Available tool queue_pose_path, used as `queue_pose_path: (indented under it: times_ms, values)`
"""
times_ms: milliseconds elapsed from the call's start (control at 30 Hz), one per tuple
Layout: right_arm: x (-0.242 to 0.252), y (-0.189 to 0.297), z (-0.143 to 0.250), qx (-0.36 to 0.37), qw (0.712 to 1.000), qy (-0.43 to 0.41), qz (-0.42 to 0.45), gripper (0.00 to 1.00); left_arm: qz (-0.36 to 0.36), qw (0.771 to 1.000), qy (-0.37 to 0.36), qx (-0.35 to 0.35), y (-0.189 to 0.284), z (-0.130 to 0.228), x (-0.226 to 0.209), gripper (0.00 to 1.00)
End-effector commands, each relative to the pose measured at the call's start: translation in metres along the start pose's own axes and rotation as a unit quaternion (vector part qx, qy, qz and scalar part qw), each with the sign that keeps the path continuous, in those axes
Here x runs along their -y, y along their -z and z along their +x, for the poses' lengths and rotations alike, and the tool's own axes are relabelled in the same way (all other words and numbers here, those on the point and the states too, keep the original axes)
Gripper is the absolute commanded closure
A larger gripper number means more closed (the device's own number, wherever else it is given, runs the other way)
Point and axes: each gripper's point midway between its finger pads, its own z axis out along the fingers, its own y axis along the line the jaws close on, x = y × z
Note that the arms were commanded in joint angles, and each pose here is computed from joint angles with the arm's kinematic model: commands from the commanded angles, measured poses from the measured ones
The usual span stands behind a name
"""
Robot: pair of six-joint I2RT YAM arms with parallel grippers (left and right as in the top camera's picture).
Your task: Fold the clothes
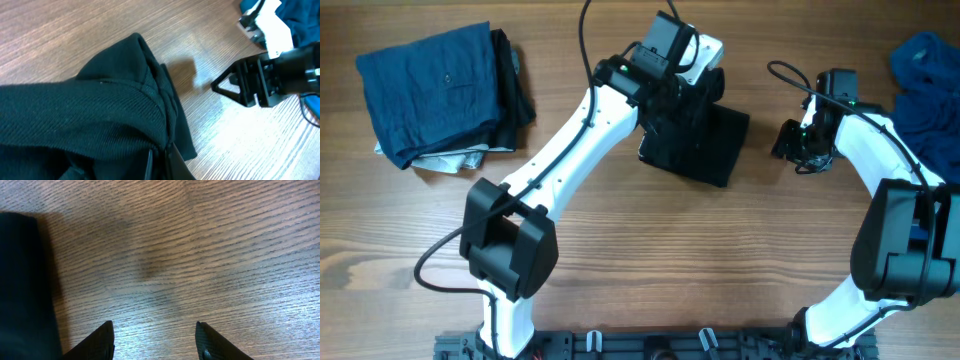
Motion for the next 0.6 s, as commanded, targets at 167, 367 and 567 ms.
queue_pose_path:
  times_ms: [167, 367, 567]
  values:
    - [0.005, 0.000, 0.002, 0.000, 1.000, 0.002, 0.009, 0.46, -0.007, 0.999, -0.012, -0.033, -0.048, 0.017, -0.005, 0.92]
    - [-0.003, 0.001, -0.006, 0.013, 1.000, 0.015, -0.012, 0.41, 0.065, 0.996, -0.022, -0.048, -0.065, 0.028, 0.031, 0.75]
    - [-0.042, 0.057, -0.042, 0.090, 0.988, 0.077, -0.096, 0.34, 0.095, 0.994, -0.040, 0.045, -0.025, -0.026, 0.035, 0.18]
